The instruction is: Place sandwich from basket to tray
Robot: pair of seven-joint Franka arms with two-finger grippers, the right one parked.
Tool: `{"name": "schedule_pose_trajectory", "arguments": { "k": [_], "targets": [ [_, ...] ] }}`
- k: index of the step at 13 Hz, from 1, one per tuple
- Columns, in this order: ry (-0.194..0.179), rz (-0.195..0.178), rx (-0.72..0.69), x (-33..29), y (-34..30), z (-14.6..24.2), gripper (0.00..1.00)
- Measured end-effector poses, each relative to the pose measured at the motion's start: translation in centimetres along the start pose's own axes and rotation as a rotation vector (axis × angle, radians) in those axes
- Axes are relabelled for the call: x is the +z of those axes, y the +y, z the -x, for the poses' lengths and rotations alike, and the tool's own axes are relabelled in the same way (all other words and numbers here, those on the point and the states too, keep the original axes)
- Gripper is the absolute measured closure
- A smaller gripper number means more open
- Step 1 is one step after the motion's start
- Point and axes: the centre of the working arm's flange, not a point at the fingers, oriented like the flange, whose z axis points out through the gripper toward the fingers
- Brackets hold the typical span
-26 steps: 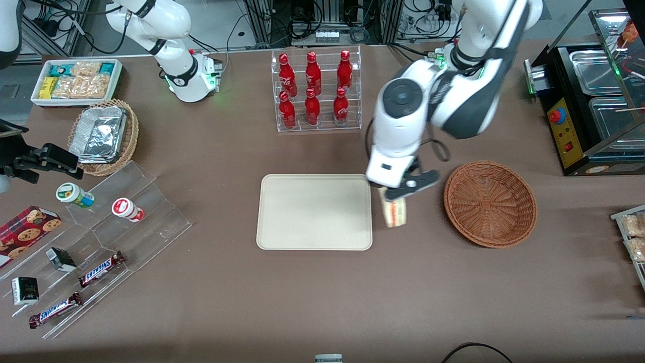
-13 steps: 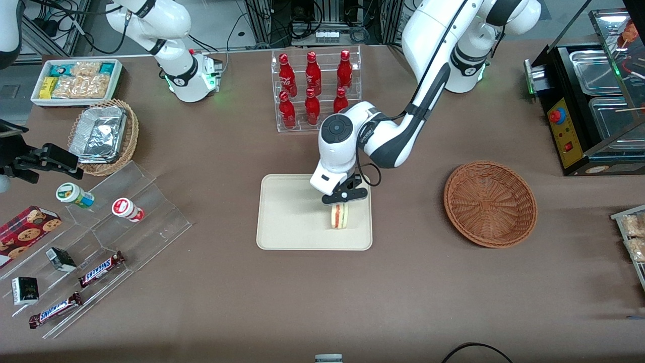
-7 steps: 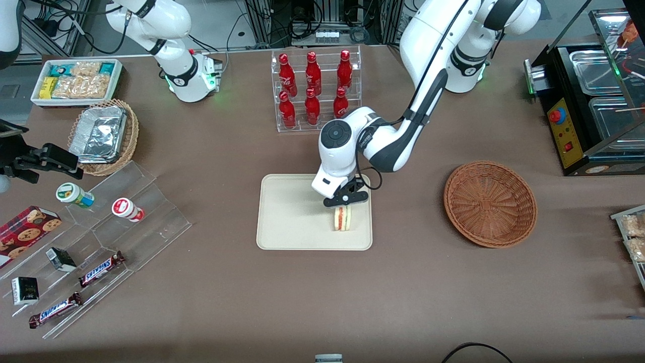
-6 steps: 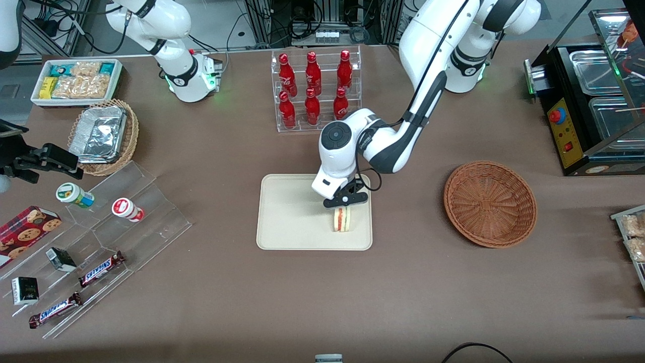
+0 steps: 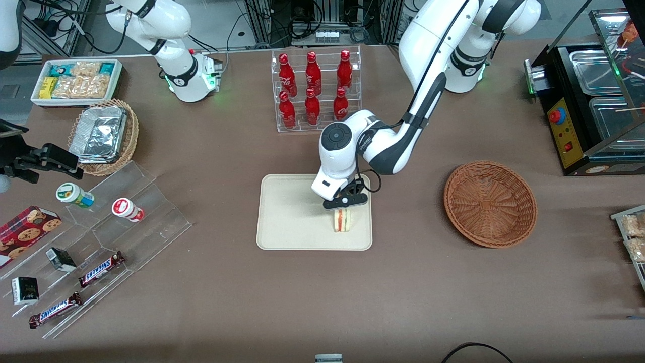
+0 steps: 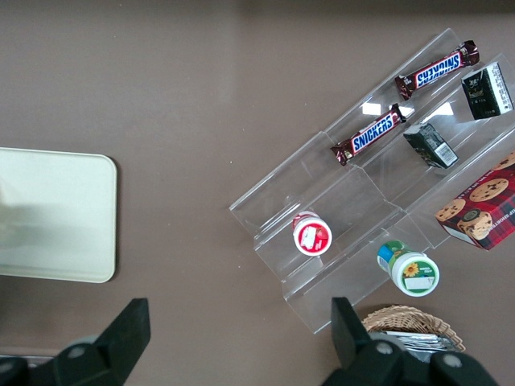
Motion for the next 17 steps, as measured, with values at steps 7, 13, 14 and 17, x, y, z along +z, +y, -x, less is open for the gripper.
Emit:
{"name": "schedule_pose_trajectory", "arguments": {
  "k": [7, 13, 14, 17],
  "targets": [
    [0.004, -0.079, -0.081, -13.1, -4.0, -3.1, 0.00],
    [-0.022, -0.088, -0.151, -28.4, -16.2, -7.1, 0.00],
    [-0.041, -0.073, -0.141, -30.9, -19.2, -7.7, 0.00],
    [-0.061, -0.039, -0.116, -35.4, -26.3, -8.8, 0.00]
  ]
}}
